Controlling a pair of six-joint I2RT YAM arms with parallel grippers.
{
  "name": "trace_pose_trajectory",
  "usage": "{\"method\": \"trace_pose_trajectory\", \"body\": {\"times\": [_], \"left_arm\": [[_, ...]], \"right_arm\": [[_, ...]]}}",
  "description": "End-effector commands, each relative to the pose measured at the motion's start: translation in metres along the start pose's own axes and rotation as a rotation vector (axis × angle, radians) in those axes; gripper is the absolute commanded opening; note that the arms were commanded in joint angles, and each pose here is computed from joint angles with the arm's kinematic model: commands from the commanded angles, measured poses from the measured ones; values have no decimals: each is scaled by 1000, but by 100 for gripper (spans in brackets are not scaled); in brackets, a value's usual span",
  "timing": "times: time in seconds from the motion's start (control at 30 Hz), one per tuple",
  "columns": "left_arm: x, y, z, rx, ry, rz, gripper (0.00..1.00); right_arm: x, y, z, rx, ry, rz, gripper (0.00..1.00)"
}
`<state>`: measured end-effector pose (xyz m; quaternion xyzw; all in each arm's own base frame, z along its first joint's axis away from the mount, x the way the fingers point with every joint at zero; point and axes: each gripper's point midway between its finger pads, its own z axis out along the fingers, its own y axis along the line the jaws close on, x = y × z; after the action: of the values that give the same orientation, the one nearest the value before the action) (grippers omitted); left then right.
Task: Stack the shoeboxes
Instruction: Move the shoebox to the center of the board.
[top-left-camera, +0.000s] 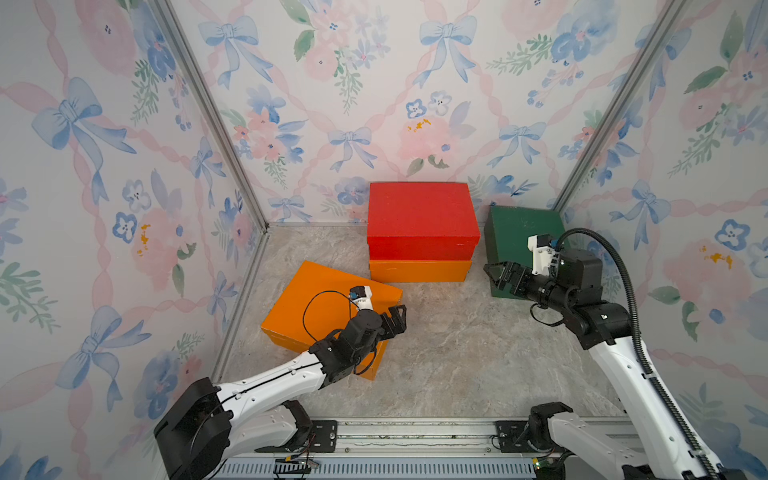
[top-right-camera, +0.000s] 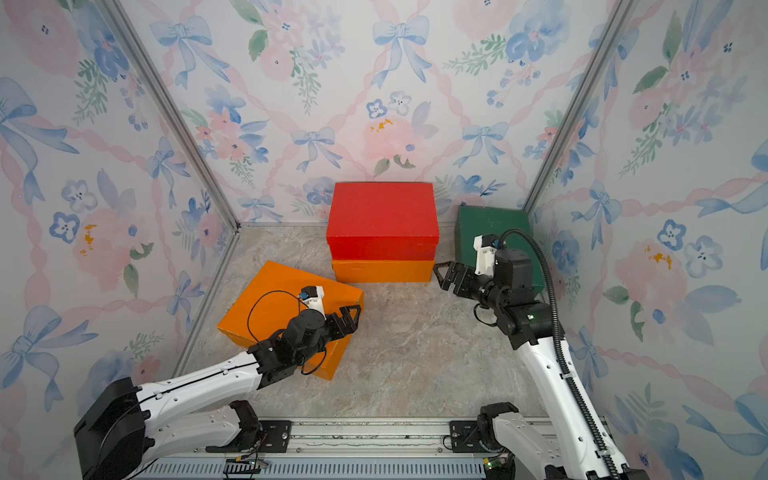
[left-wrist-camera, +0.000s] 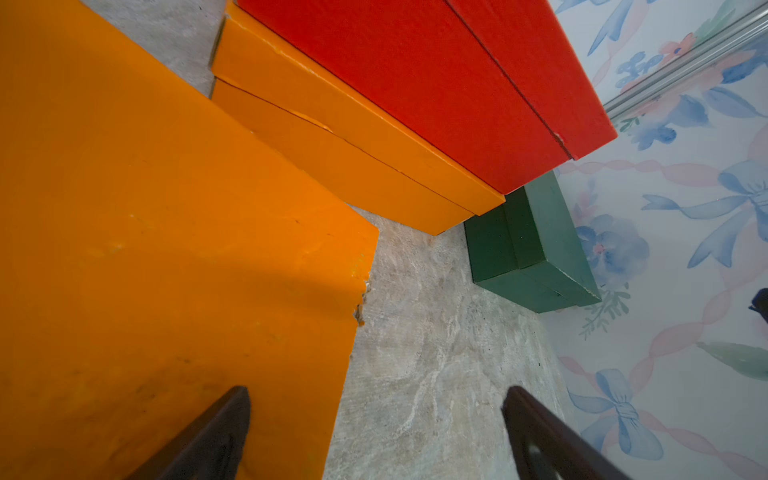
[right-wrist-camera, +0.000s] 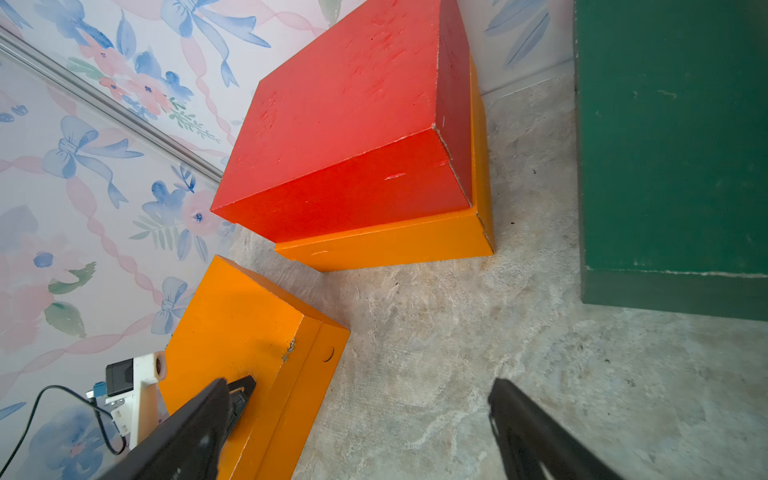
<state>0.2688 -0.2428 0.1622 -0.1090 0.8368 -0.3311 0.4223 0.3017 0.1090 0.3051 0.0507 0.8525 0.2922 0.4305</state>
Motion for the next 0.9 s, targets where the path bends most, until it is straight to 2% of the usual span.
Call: {"method": "trace_pose_trajectory", "body": {"times": [0.0,0.23,0.4,0.43,0.73,0.87], "left_arm": [[44,14,9,-55,135,0,98],[70,-26,25,-3,177,30,98],[85,-41,30,24,186,38,98],[80,-59,32,56,173,26,98],[92,-94,48,96,134,-19,98],[84,-123,47,143,99,-3,98]], "right_arm": [[-4,3,-3,4,-17,-8,97],[-4,2,-6,14,-20,-17,97],[-5,1,-9,22,-27,-19,97],[-5,2,-11,21,-31,-20,97],[-4,2,-16,28,-30,-24,97],[-3,0,-21,46,-31,-32,97]]}}
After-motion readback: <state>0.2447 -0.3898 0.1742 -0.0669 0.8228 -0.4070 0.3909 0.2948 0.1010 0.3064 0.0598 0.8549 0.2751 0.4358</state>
